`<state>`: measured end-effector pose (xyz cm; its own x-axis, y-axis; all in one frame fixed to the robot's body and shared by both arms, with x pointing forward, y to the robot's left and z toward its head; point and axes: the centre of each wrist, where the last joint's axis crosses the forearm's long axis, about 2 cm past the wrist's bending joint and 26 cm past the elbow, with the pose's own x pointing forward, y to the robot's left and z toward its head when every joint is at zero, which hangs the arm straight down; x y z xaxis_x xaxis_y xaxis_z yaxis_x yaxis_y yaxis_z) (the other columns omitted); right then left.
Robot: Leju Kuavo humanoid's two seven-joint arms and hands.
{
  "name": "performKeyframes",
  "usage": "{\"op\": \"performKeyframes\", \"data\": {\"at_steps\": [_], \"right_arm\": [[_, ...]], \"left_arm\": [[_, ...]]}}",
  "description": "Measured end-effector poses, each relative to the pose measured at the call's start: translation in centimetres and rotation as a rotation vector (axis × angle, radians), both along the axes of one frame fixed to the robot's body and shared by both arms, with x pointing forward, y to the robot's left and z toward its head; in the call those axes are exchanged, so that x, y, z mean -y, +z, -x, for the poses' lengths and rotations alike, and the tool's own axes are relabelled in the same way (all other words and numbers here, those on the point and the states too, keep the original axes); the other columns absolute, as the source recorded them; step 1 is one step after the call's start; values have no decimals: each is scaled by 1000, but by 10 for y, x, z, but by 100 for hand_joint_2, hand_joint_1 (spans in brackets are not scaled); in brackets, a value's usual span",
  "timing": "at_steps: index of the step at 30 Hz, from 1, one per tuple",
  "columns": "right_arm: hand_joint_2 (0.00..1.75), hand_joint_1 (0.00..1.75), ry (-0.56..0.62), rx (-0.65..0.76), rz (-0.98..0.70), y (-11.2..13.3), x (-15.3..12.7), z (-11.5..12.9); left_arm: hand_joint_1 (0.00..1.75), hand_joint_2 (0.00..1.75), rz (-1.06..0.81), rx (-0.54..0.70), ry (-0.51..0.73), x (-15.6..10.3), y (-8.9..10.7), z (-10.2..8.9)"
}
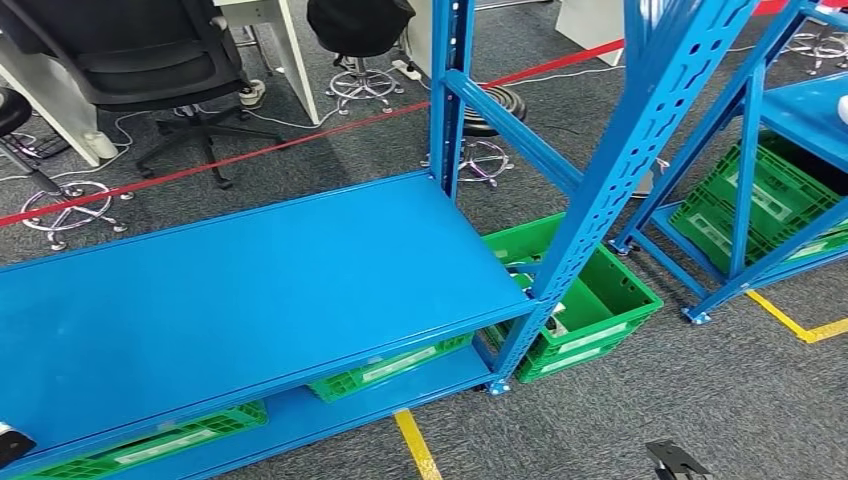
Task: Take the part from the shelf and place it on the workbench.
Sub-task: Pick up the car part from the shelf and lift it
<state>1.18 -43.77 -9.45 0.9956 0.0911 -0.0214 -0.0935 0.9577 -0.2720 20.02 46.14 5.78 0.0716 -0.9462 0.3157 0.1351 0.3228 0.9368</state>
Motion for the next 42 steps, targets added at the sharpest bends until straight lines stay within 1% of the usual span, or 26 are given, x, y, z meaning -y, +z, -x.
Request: {"op": "performKeyframes", "data": {"at_steps": [5,11,19,32,42], "right_arm": [[0,0,-10,-7,2,0,1,0],[0,0,-14,-6,8,1,3,1],[0,0,-19,-5,15,2,6,1],[0,0,-26,-7,17,2,7,1],[0,0,-51,-8,31,2,8,1]], "left_arm": [[0,175,-65,7,83,-11,-1,2],[0,175,-83,22,145,-24,0,7],[0,175,-156,22,186,-35,4,11],[0,175,-192,9,209,-43,4,13],[0,175,-228,4,242,-57,3,16]]}}
